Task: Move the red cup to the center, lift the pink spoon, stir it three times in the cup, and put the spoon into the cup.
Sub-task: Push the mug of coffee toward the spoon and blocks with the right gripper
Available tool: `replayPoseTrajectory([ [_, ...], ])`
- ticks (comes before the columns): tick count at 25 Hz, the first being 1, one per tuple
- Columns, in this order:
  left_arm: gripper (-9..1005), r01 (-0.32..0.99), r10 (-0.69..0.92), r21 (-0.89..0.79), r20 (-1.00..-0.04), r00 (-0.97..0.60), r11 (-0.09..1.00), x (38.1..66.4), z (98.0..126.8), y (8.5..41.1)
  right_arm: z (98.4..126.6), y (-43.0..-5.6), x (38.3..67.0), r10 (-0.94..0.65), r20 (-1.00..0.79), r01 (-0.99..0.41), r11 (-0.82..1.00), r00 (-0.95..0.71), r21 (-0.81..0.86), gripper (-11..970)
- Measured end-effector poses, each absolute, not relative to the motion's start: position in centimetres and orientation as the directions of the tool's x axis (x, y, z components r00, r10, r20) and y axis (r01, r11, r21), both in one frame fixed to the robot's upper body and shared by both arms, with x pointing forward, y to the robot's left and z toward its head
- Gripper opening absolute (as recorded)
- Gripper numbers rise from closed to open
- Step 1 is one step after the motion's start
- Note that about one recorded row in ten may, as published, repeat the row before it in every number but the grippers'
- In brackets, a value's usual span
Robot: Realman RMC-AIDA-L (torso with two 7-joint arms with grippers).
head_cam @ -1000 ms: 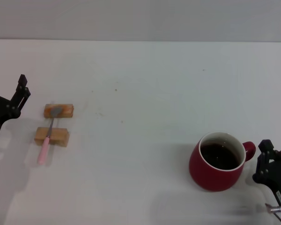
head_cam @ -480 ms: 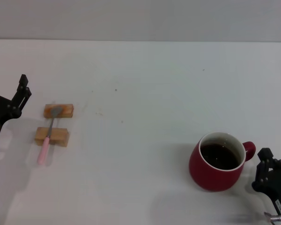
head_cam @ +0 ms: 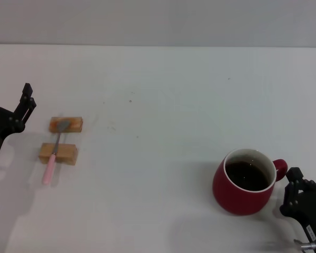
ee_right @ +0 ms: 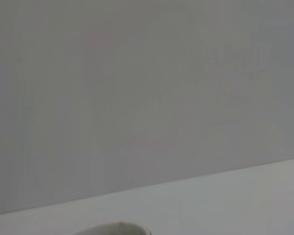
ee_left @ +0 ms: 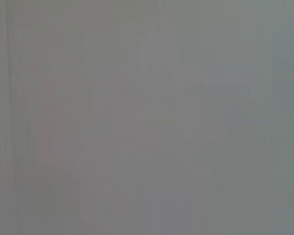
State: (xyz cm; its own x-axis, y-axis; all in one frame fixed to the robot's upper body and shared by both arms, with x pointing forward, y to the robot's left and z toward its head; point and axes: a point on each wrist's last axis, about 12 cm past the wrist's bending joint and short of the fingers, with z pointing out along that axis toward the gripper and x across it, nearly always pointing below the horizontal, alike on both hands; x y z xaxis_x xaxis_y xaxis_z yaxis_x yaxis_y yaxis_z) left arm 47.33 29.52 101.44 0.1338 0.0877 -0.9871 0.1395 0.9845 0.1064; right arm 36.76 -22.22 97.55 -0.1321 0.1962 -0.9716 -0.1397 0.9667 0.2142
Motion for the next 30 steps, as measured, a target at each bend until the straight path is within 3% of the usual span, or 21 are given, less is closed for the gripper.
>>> replayPoseTrajectory([
  [30, 842, 0.136, 0.090, 0.108, -0.987, 0.132, 0.985, 47.3, 101.4, 29.7, 97.6, -22.7, 39.9, 0.130, -0.984, -0.195, 0.969, -0.126, 0.153, 0],
])
